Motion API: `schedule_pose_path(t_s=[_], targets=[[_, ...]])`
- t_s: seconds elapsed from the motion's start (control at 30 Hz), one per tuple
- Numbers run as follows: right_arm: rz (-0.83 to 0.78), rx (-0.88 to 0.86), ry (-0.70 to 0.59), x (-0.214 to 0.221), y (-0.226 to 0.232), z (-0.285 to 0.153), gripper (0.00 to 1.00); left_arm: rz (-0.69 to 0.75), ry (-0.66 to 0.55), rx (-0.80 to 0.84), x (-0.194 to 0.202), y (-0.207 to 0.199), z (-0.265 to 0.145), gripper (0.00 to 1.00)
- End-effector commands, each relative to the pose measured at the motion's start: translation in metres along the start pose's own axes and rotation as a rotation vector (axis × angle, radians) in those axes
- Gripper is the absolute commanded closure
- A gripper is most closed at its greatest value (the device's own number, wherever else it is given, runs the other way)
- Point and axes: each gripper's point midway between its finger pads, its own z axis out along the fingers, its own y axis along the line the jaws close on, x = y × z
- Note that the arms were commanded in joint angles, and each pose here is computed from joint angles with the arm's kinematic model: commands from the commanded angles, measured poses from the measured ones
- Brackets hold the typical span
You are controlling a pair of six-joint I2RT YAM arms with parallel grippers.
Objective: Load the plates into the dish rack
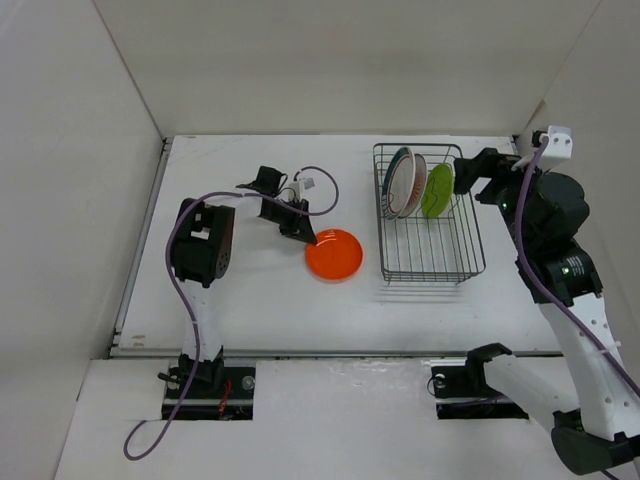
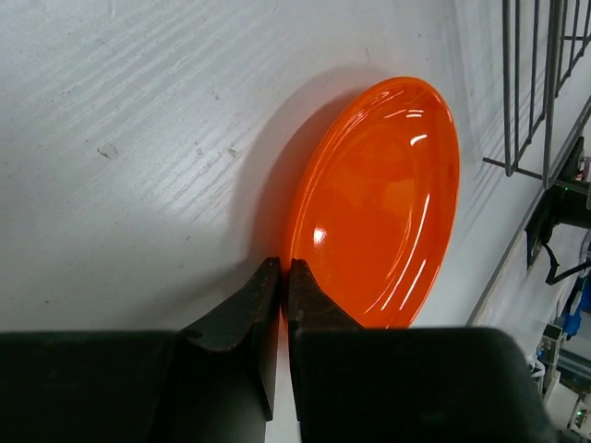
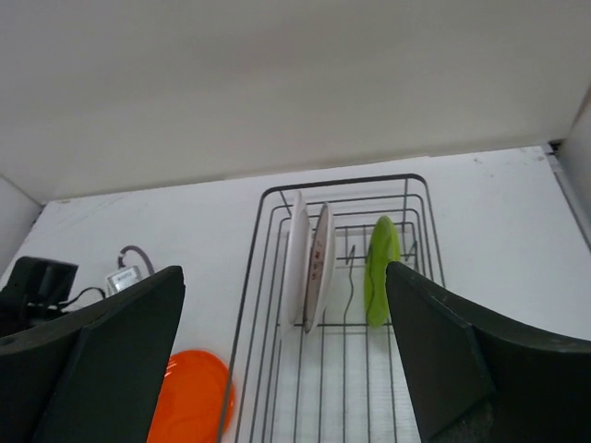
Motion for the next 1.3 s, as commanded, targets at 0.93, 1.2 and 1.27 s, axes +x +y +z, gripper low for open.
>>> schedule_pose_path(t_s=[0.93,1.2,1.27], targets=[[0.072,-0.828,0.232,0.131,0.174,0.026,0.03,0.626,-0.325,0.301,-0.099,-0.225,-0.15,1.0],[0.091,-0.839,0.261,0.141,0.192,0.03,0.32,0.634,-0.347,0.272,-0.102,-0.224,-0.152,1.0],[0.09,-0.847,0.263,0.141,0.195,0.028,0.46,0.628,-0.347,0.262,-0.099,-0.22,-0.15,1.0]])
